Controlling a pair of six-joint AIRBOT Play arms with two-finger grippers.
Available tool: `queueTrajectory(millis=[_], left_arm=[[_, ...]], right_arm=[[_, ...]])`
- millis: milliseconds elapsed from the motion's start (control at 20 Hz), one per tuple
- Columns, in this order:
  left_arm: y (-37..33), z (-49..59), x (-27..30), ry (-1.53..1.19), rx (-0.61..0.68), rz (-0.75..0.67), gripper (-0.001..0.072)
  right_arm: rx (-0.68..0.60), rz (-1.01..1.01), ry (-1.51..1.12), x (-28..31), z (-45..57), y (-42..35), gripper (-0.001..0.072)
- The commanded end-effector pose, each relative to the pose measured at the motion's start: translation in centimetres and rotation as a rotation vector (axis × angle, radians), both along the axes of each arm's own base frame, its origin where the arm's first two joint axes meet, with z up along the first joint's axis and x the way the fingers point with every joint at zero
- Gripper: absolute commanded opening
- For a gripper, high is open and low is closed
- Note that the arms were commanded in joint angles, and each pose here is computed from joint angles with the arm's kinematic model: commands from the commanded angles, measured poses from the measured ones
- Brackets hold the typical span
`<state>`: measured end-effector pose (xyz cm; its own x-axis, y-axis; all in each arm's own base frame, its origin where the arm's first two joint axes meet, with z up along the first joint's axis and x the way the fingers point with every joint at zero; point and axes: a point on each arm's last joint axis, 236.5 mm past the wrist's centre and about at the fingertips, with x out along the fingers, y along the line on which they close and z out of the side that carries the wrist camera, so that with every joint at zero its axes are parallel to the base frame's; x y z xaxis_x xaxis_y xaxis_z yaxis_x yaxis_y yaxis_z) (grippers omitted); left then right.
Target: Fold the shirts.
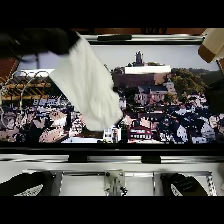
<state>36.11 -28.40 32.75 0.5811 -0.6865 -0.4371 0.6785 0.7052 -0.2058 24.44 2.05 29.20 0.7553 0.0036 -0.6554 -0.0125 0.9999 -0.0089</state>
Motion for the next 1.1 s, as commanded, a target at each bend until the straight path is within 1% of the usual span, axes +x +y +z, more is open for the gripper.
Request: queueTrajectory(millis=[0, 100, 200, 250, 350, 400, 450, 500, 550, 600, 650, 700, 750, 800, 850, 900, 1050], left_arm=[[-5.5, -10.6, -5.8, 0.253, 0.106, -0.127, 0.0032], [-9.0, -18.2, -8.7, 0.407, 0.116, -0.132, 0.0033], [-12.1, -24.4, -11.7, 0.550, 0.084, -0.118, 0.0033], [-13.3, -26.8, -13.4, 0.612, 0.079, -0.124, 0.0033], [-14.4, -29.9, -15.5, 0.697, 0.112, -0.143, 0.0037], [-14.3, -30.4, -15.8, 0.728, 0.119, -0.143, 0.0121], [-13.9, -30.2, -15.6, 0.742, 0.130, -0.141, 0.0374], [-12.9, -29.6, -15.1, 0.763, 0.144, -0.135, 0.0609], [-11.3, -28.9, -14.6, 0.795, 0.174, -0.131, 0.0636], [-8.8, -28.1, -14.1, 0.825, 0.230, -0.129, 0.0636], [-5.7, -27.6, -13.4, 0.835, 0.306, -0.120, 0.0635], [-1.7, -27.5, -12.6, 0.841, 0.395, -0.081, 0.0635], [2.6, -27.5, -11.9, 0.844, 0.485, -0.024, 0.0634], [6.5, -27.9, -11.4, 0.852, 0.558, 0.050, 0.0633], [9.2, -28.3, -11.1, 0.862, 0.577, 0.114, 0.0633], [10.9, -29.1, -11.3, 0.888, 0.553, 0.159, 0.0634], [11.8, -33.7, -13.6, 1.010, 0.428, 0.216, 0.0636]], right_arm=[[0.028, 0.014, 0.086, -4.1, -1.0, -0.1, 0.0500], [-0.012, -0.015, 0.142, -3.7, -3.2, -0.8, 0.0500], [-0.065, -0.038, 0.190, -2.4, -6.3, -1.5, 0.0500], [-0.079, -0.029, 0.213, -1.6, -8.3, -1.2, 0.0501], [-0.107, -0.008, 0.279, -0.2, -12.8, -0.6, 0.0501], [-0.123, 0.000, 0.317, 0.3, -15.1, -0.4, 0.0501], [-0.128, 0.014, 0.352, 0.8, -17.1, 0.0, 0.0501], [-0.129, 0.028, 0.375, 1.4, -18.4, 0.5, 0.0501], [-0.128, 0.038, 0.391, 2.3, -19.2, 1.0, 0.0501], [-0.123, 0.051, 0.396, 3.1, -19.7, 1.6, 0.0501], [-0.112, 0.065, 0.409, 3.9, -20.3, 2.3, 0.0501], [-0.094, 0.079, 0.438, 4.2, -21.1, 3.1, 0.0504], [-0.066, 0.104, 0.486, 4.3, -22.1, 4.2, 0.0590], [-0.036, 0.137, 0.535, 4.1, -23.2, 5.4, 0.0659], [0.000, 0.175, 0.585, 3.7, -24.3, 6.8, 0.0659], [0.039, 0.200, 0.627, 3.5, -25.2, 8.0, 0.0659], [0.148, 0.251, 0.706, 3.4, -27.1, 11.2, 0.0659]])
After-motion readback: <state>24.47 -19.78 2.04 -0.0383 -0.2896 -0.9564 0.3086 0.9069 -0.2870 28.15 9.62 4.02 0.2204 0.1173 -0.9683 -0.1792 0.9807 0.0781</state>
